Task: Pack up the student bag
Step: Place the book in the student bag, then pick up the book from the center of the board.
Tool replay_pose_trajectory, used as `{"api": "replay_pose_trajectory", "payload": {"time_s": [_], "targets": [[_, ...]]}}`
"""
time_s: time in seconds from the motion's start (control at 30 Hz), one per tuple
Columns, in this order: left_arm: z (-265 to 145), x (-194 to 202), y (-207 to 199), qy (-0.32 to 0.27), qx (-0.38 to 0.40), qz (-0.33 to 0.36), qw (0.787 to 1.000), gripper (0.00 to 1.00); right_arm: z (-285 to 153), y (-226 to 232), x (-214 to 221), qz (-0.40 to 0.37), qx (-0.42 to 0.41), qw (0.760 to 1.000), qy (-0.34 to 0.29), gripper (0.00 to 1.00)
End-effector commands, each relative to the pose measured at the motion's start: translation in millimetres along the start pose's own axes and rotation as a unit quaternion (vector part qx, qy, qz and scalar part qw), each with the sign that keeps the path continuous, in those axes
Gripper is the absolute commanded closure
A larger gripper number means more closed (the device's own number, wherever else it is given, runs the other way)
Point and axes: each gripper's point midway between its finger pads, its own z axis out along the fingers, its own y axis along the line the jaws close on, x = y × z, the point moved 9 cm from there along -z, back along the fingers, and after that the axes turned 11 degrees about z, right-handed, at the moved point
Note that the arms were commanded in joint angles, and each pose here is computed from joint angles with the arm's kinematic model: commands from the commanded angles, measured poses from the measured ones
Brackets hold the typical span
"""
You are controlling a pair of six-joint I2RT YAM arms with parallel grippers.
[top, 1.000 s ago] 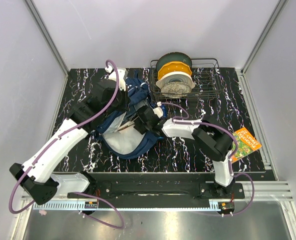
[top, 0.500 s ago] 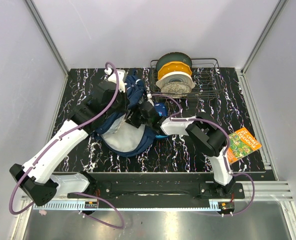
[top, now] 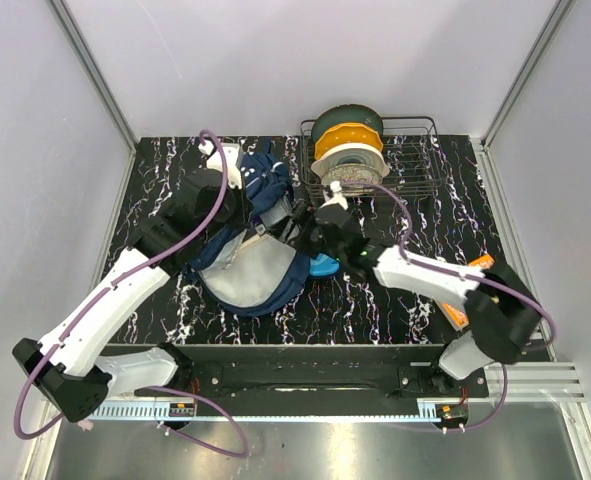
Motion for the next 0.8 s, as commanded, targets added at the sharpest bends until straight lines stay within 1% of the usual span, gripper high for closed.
{"api": "replay_pose_trajectory", "payload": {"time_s": [0.0, 0.03, 0.07, 0.1, 0.13, 0.17, 0.2, 0.23, 0.27, 0.3, 0.33, 0.37, 0.4, 0.43, 0.47, 0.53, 0.57, 0.63, 0.67, 0.7, 0.77], "targets": [[-18.4, -24.0, 7.5, -0.088, -0.014, -0.026, 0.996, 0.99, -59.4, -11.7, -13.8, -0.023, 0.063, 0.997, -0.04, 0.19], [-19.3, -23.7, 8.2, -0.09, -0.014, -0.025, 0.996, 0.78, -70.1, -16.5, -15.1, -0.024, 0.071, 0.996, -0.049, 0.19], [-19.9, -22.9, 9.2, -0.09, -0.013, -0.02, 0.996, 0.54, -80.4, -34.2, -16.1, -0.02, 0.099, 0.992, -0.072, 0.19], [-20.5, -22.5, 8.6, -0.091, -0.006, -0.017, 0.996, 0.28, -103.5, -32.9, -20.7, -0.013, 0.093, 0.991, -0.091, 0.15], [-22.1, -22.4, 8.1, -0.094, 0.0, -0.013, 0.996, 0.14, -114.4, -39.0, -25.7, -0.005, 0.101, 0.988, -0.113, 0.13], [-23.3, -23.3, 7.9, -0.098, 0.002, -0.012, 0.995, 0.01, -124.7, -52.6, -31.8, 0.008, 0.123, 0.981, -0.151, 0.06], [-25.4, -24.6, 6.3, -0.109, 0.014, -0.013, 0.994, 0.01, -147.9, -57.2, -37.4, 0.015, 0.134, 0.975, -0.174, 0.02], [-27.0, -25.9, 4.9, -0.117, 0.024, -0.012, 0.993, 0.01, -158.1, -64.5, -46.4, 0.025, 0.149, 0.967, -0.203, 0.0], [-29.8, -31.6, 2.9, -0.138, 0.039, -0.009, 0.99, 0.01, -170.4, -80.8, -52.3, 0.028, 0.19, 0.953, -0.235, 0.0], [-29.5, -31.6, -1.4, -0.142, 0.063, -0.007, 0.988, 0.01, -185.8, -81.4, -59.6, 0.04, 0.187, 0.947, -0.26, 0.0], [-28.9, -33.2, -4.4, -0.148, 0.079, -0.006, 0.986, 0.01, -195.3, -88.6, -73.0, 0.056, 0.205, 0.932, -0.294, 0.0], [-24.9, -34.5, -8.2, -0.148, 0.095, -0.003, 0.984, 0.01, -206.3, -97.2, -79.3, 0.059, 0.235, 0.918, -0.313, 0.0], [-24.4, -38.7, -13.1, -0.153, 0.118, -0.001, 0.981, 0.01, -215.4, -99.7, -87.3, 0.067, 0.242, 0.91, -0.331, 0.0], [-22.9, -39.6, -17.8, -0.148, 0.139, -0.001, 0.979, 0.01, -221.5, -105.1, -93.8, 0.058, 0.263, 0.902, -0.337, 0.0], [-14.0, -38.1, -22.1, -0.134, 0.15, -0.004, 0.98, 0.01, -231.3, -110.1, -108.3, 0.074, 0.284, 0.888, -0.355, 0.01], [-10.1, -38.4, -29.4, -0.124, 0.179, -0.002, 0.976, 0.01, -236.8, -120.9, -121.3, 0.064, 0.334, 0.874, -0.347, 0.0], [-5.2, -35.9, -33.3, -0.114, 0.186, -0.003, 0.976, 0.01, -242.6, -130.1, -137.3, 0.09, 0.369, 0.857, -0.347, 0.0], [-1.6, -32.8, -37.0, -0.105, 0.196, -0.003, 0.975, 0.01, -252.9, -142.5, -151.6, 0.107, 0.416, 0.838, -0.336, 0.0], [0.5, -31.5, -38.2, -0.101, 0.198, -0.003, 0.975, 0.01, -256.3, -144.9, -159.3, 0.115, 0.429, 0.833, -0.329, 0.0], [1.3, -30.0, -38.7, -0.098, 0.201, -0.002, 0.975, 0.01, -266.3, -151.6, -168.6, 0.13, 0.444, 0.816, -0.347, 0.0], [0.2, -28.9, -38.6, -0.098, 0.203, -0.001, 0.974, 0.01, -275.3, -154.2, -176.5, 0.138, 0.453, 0.807, -0.353, 0.0]]}}
